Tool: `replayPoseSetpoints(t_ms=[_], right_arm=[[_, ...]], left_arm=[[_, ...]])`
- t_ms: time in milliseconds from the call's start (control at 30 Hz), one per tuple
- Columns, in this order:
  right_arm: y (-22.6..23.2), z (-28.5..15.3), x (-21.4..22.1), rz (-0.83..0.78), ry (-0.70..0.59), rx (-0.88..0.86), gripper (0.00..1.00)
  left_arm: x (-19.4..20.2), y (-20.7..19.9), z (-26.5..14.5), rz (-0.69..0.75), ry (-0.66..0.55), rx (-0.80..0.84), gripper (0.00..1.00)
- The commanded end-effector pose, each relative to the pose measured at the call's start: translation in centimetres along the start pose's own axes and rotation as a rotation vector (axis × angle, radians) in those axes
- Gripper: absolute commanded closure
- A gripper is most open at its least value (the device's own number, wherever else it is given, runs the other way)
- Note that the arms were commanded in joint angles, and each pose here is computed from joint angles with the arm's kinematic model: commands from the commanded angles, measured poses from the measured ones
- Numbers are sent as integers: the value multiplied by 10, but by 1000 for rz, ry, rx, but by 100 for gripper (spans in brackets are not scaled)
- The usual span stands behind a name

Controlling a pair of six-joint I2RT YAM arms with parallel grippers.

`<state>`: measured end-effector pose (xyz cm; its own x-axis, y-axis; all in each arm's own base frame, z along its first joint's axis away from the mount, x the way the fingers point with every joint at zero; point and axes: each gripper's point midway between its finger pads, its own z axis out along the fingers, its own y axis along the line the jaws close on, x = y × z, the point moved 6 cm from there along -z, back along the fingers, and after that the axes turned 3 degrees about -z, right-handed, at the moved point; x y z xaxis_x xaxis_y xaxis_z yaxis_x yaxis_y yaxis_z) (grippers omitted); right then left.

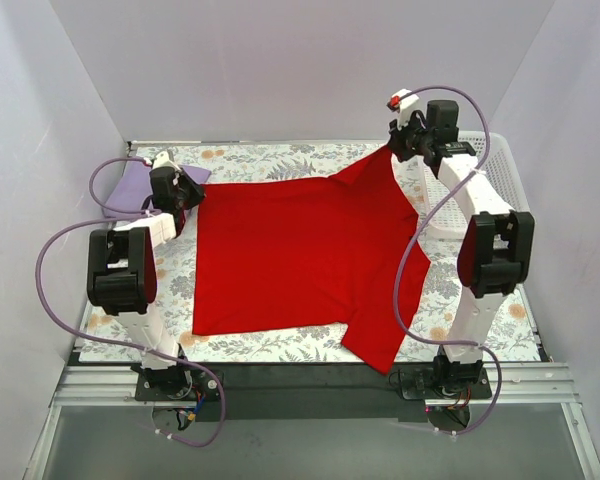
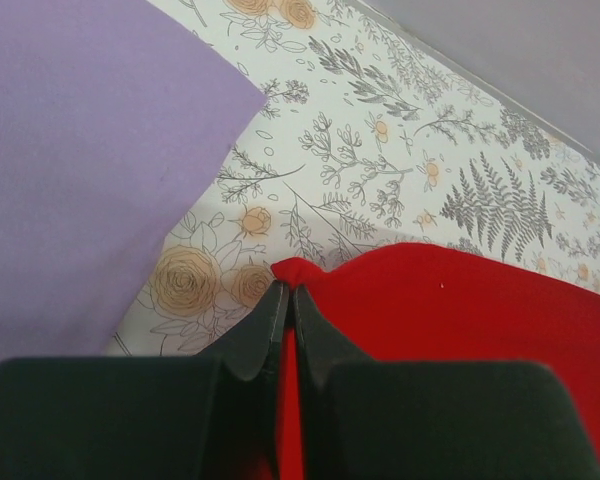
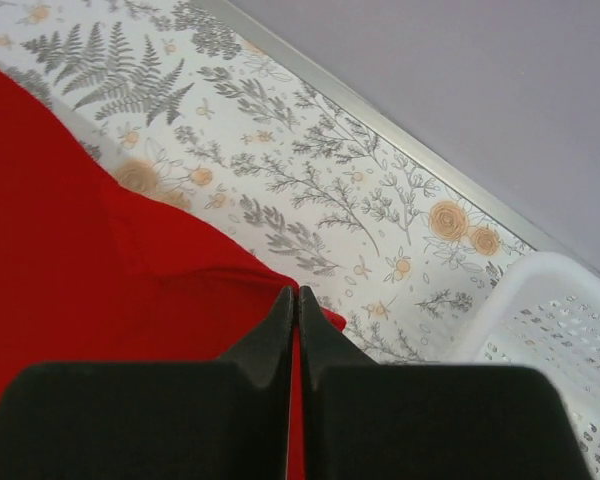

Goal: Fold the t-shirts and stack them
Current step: Fold the tshirt

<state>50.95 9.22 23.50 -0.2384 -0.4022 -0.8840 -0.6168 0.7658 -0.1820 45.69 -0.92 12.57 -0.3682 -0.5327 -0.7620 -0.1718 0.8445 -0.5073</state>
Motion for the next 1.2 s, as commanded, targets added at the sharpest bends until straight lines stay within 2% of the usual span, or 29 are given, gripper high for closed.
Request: replayPoseSetpoints(t_ms=[0,267,700,1167], right_arm=[[12,-37,-34,-62,-113,-19,99],[36,-65,-12,-49,-81,-41,99],[56,-104,-5,-63,-89,-18,99],[71,-124,16,-62,-61,-1,99]], left_arm=[[-23,-14,-21,30,-56,59,100],[-22,-15,-41,37,-59,60,100],[-8,-1,-73,58,-57,12,100],[0,12,-92,80,-63,-66,100]])
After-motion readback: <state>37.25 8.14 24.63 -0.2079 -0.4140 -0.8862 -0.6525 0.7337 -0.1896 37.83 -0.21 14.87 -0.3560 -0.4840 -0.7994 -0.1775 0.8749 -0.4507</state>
